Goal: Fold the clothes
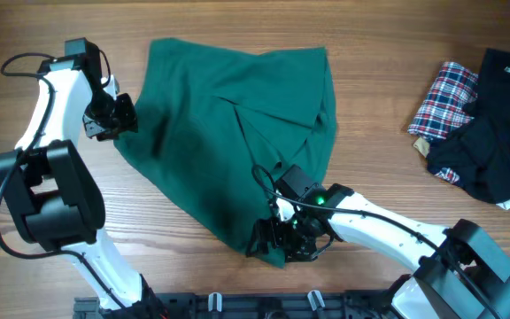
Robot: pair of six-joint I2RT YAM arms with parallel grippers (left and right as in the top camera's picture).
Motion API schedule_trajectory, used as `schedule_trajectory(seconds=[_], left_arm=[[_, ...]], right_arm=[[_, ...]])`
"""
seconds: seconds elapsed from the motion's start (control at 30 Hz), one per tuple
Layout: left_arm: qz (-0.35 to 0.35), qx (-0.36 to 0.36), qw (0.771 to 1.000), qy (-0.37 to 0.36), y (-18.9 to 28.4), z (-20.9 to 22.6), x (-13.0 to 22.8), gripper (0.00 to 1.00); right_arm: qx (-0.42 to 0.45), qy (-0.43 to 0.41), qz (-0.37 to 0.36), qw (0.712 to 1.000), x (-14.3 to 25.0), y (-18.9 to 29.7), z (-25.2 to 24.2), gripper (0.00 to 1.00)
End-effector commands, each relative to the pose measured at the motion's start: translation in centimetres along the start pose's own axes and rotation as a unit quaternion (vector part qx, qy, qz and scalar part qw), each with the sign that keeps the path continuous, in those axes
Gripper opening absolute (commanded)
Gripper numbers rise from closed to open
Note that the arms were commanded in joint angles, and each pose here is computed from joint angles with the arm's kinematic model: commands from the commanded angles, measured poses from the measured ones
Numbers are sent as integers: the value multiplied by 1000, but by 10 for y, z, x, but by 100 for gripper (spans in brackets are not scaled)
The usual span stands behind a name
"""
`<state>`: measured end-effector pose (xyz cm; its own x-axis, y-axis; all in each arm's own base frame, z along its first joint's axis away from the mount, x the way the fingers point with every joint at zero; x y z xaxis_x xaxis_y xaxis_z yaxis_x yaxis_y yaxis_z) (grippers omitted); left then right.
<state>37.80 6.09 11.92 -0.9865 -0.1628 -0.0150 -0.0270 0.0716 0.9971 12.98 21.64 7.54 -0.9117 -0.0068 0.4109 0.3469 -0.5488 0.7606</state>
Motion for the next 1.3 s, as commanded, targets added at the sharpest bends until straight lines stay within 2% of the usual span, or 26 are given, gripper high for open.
schedule_trajectory(seconds=[0.0,0.03,0.1,0.17,0.2,0.27,0.33,0.4,0.6,0.73,0.83,1.27], left_arm=[[3,-3,1000,-1,-3,4,0,31],[3,-3,1000,-4,-3,4,0,23],[3,-3,1000,-8,-3,4,0,14],[3,-3,1000,-9,-3,4,0,13],[3,-3,1000,-9,-3,4,0,16],[3,-3,1000,-11,-3,4,0,22],[2,-4,1000,-14,-3,5,-1,36],[-1,-23,1000,-14,-5,9,-2,44],[1,-28,999,-15,-11,21,-4,49],[-5,-28,1000,-11,-10,31,-6,49],[-6,1,1000,-20,-10,28,-5,44],[6,43,998,-35,-24,21,-6,41]], right_arm=[[-23,8,8,1000,2,5,11,90],[-25,9,8,1000,2,5,11,86],[-26,11,8,1000,2,5,12,73],[-28,14,6,999,1,5,13,45],[-29,14,6,999,1,5,13,41],[-29,15,5,999,1,5,13,41],[-29,16,6,999,1,5,13,43],[-28,16,5,999,1,5,13,43],[-27,21,4,999,1,5,13,44],[-27,27,4,999,1,5,13,44],[-26,27,2,999,0,5,13,44],[-24,28,-2,999,-1,5,12,44]])
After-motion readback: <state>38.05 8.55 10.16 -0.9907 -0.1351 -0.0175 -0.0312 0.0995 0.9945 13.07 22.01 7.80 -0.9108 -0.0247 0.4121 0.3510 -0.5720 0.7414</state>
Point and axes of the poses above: each gripper's point midway between its finger pads, its own y axis back along the fingers, its own z axis along the line the jaws close on, x = y × z, the point moved 7 cm from there along y, back along the fingers, and after that the axes turned 10 degrees about -y, right-handed, at the moved point
